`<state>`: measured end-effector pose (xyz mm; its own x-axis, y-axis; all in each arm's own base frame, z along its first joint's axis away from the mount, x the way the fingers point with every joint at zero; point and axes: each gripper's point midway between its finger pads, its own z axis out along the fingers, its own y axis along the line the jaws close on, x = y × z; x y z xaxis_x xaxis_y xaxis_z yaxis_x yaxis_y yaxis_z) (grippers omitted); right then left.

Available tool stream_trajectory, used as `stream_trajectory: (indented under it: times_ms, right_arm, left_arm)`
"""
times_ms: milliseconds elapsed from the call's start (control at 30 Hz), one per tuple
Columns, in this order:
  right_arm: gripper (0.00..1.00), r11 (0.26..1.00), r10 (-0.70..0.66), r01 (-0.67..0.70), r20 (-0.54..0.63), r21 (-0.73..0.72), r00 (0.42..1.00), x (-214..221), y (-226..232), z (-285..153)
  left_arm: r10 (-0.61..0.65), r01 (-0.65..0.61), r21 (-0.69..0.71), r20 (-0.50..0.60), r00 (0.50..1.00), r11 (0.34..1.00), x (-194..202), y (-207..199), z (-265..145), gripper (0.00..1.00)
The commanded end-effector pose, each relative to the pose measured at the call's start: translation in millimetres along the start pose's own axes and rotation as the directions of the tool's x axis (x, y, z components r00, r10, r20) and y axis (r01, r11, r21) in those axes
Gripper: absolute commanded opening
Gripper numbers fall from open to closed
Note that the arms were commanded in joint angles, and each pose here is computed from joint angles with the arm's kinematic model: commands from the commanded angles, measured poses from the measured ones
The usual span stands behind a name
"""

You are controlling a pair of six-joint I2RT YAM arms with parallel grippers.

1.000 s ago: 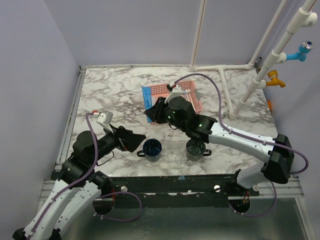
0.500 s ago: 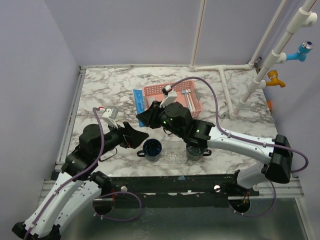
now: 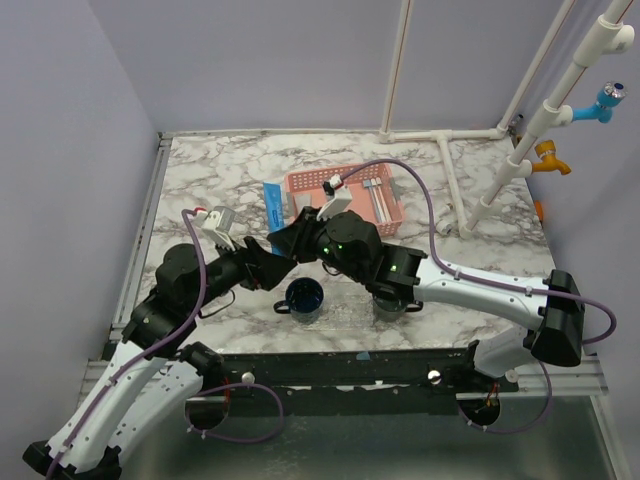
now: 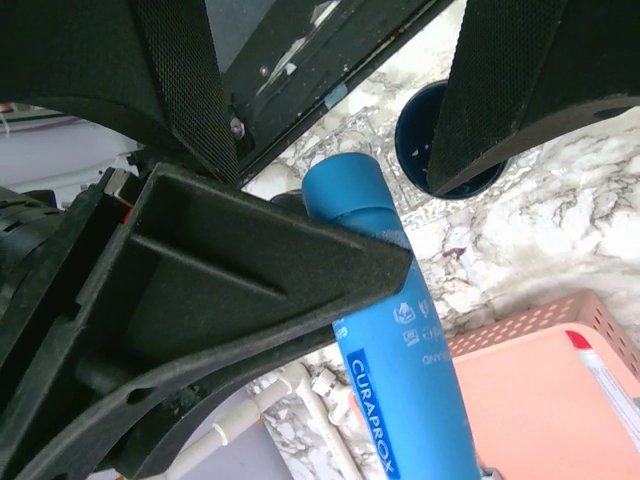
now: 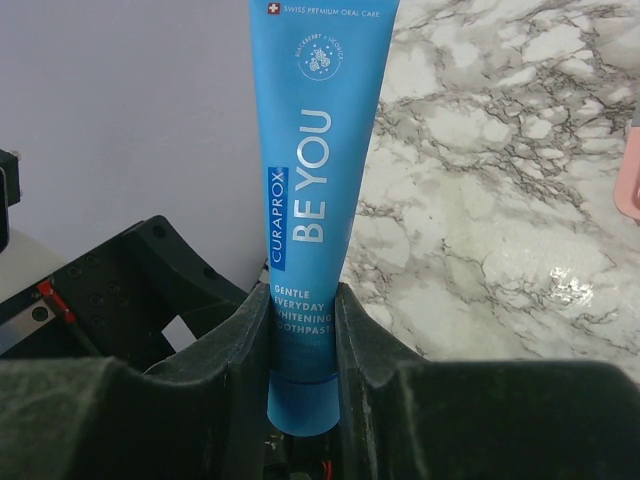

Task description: Prepare toiletry sets of a toothbrush and toothpaste on the tray

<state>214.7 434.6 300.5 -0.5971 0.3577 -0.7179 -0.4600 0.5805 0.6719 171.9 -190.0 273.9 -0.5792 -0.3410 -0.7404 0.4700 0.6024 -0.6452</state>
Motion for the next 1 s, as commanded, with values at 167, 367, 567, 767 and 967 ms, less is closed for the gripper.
stream_trajectory:
  times_ms: [167, 367, 567, 767, 967]
  right_arm:
    - [0.21, 0.998, 0.054, -0.052, 0.045, -0.047, 0.998, -11, 27, -3]
    - [0.21, 0.996, 0.060, -0.058, 0.031, -0.066, 0.998, -7, 33, -5]
    - [0.21, 0.995, 0.061, -0.060, 0.015, -0.075, 0.998, -3, 36, -5]
    - [0.21, 0.996, 0.062, -0.062, -0.002, -0.071, 0.998, 4, 36, -6]
    - [0.21, 0.994, 0.066, -0.068, -0.027, -0.080, 0.997, 10, 37, -7]
  left_arm:
    - [0.036, -0.037, 0.009, 0.060, 0.998, 0.999, -21, -9, 0, 0.66]
    - [0.040, -0.040, 0.001, 0.058, 0.998, 0.999, -21, -6, 3, 0.58]
    - [0.054, -0.054, -0.006, 0.071, 0.996, 0.999, -25, -6, 3, 0.57]
    - [0.073, -0.073, -0.005, 0.088, 0.993, 0.997, -32, -10, 1, 0.57]
    - [0.077, -0.077, -0.005, 0.094, 0.993, 0.997, -34, -11, 0, 0.57]
